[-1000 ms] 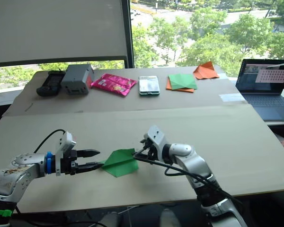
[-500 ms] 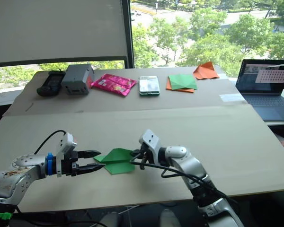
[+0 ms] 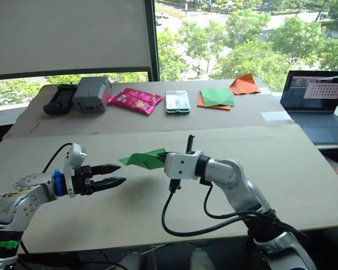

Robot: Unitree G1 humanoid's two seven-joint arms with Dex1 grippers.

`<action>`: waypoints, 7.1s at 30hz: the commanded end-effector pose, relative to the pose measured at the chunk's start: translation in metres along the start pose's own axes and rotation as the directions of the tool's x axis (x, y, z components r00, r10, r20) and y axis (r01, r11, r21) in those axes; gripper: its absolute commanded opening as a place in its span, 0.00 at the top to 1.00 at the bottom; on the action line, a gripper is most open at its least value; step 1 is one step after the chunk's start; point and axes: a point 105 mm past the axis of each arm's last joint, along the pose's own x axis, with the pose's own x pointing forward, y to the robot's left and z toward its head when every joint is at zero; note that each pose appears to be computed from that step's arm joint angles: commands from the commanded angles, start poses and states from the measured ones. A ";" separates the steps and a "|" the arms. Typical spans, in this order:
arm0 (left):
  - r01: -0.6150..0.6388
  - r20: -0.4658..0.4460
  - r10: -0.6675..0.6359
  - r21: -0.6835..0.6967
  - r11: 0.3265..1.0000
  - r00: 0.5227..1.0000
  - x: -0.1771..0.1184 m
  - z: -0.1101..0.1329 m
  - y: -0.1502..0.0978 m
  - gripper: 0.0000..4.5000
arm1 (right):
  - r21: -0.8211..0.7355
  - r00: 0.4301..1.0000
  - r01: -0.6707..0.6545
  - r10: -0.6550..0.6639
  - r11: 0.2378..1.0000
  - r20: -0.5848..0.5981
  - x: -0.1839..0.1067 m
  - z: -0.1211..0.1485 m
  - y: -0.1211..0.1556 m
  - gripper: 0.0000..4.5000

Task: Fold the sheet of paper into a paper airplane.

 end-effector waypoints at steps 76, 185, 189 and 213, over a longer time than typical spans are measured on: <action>0.054 -0.082 -0.051 0.038 0.998 0.995 0.006 -0.007 -0.005 0.99 | 0.675 0.953 -0.212 0.302 0.707 -0.016 0.032 -0.004 0.093 1.00; 0.001 -0.166 0.007 0.046 0.999 0.986 0.000 -0.039 -0.001 1.00 | 0.363 0.976 -0.209 0.218 0.908 0.018 0.020 0.000 0.094 1.00; -0.002 -0.183 0.009 0.040 0.999 0.983 -0.010 -0.038 0.001 1.00 | 0.218 0.963 -0.268 0.267 0.938 0.035 0.020 0.005 0.096 1.00; 0.029 -0.281 0.022 0.174 0.984 0.959 0.013 -0.057 0.008 1.00 | 0.224 0.935 -0.341 0.353 0.913 -0.014 0.020 -0.002 0.109 1.00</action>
